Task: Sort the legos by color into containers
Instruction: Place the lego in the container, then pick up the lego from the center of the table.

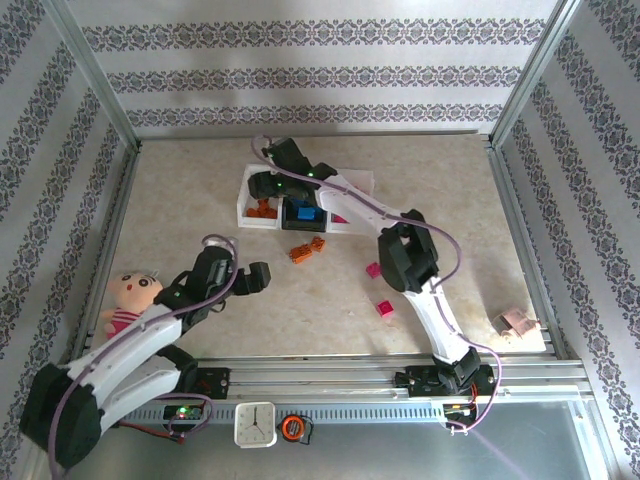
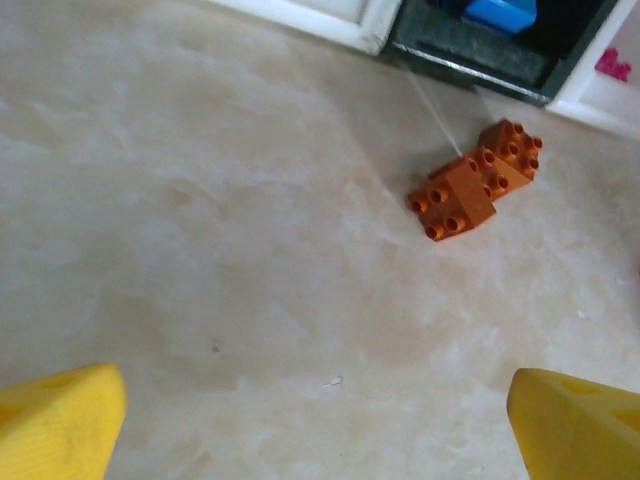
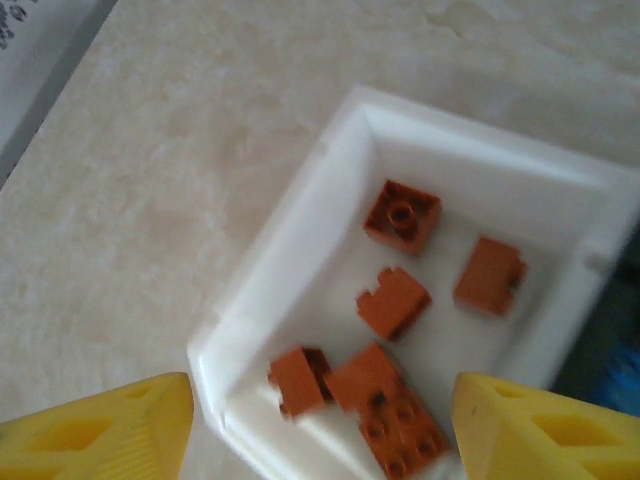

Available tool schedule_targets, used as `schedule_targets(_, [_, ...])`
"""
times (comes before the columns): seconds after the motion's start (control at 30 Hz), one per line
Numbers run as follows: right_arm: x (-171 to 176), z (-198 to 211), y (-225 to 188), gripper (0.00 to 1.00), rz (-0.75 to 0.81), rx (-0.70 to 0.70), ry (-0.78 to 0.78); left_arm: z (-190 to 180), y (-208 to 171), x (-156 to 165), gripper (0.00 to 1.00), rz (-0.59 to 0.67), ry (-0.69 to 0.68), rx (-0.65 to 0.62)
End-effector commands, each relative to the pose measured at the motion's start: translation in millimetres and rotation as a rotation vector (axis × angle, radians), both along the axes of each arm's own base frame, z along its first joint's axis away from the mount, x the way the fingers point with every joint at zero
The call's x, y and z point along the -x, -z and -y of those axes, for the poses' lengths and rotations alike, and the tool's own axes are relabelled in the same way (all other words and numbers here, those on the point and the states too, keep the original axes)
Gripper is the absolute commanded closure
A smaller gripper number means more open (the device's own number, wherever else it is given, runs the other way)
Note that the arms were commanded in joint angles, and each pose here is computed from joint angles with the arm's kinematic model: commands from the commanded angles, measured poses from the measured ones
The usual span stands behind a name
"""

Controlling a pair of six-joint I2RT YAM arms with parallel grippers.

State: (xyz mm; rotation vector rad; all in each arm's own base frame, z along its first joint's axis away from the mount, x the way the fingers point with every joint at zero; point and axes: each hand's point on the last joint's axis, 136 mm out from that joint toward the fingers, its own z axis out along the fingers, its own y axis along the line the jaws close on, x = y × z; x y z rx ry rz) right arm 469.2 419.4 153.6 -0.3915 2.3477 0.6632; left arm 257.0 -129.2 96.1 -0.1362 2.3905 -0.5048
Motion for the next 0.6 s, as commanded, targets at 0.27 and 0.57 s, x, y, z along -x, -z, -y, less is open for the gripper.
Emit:
schedule_targets(0.27, [72, 110, -43, 0.31, 0.074, -0.074, 0.089, 85, 11, -48, 0.13, -0.069, 0.275, -0.038])
schedule_targets(0.57, [110, 169, -32, 0.3, 0.067, -0.044, 0.162, 109, 35, -80, 0.32, -0.111, 0.269, -0.044])
